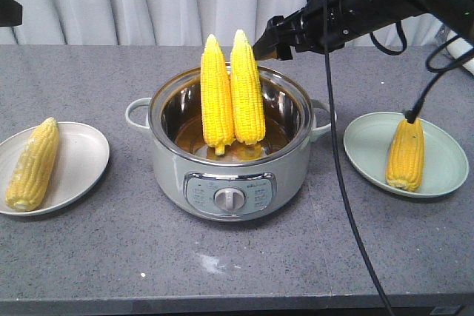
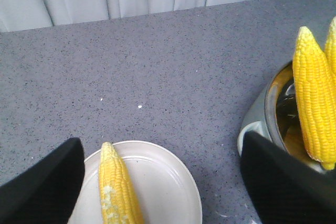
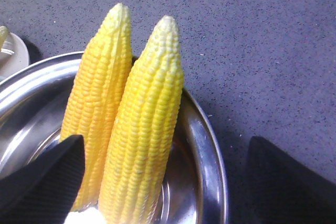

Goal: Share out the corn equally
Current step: 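Reach the right gripper to the cob nearest the green plate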

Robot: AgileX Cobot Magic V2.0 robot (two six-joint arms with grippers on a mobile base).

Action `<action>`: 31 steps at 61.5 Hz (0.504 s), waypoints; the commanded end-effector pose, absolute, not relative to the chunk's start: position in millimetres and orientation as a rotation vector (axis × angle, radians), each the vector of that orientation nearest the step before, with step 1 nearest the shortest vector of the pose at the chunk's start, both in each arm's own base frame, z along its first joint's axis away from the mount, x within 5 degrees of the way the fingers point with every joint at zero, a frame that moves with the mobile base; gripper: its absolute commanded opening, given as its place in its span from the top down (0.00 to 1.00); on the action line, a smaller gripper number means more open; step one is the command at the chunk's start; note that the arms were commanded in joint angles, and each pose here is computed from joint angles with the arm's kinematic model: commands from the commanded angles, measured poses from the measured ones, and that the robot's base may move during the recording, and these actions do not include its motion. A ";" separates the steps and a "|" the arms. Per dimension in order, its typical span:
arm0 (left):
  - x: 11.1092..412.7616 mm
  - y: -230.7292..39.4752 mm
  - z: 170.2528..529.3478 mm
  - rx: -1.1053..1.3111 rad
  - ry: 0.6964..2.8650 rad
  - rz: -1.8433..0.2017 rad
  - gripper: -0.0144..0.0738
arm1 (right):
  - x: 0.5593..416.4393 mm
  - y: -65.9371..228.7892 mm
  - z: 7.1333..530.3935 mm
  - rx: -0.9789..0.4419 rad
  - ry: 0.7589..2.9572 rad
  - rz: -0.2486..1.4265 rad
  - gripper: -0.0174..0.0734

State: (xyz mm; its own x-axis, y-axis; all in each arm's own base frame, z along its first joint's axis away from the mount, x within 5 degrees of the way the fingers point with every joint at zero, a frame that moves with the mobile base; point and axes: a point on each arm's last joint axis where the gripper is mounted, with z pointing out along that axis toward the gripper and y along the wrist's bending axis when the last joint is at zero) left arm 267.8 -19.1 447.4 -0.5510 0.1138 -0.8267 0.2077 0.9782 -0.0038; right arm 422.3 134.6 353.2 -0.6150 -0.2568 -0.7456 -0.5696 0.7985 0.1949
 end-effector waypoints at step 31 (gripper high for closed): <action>259.9 -19.5 468.5 0.204 2.037 -0.132 0.18 | 446.2 147.8 372.3 -0.559 2.108 0.602 0.15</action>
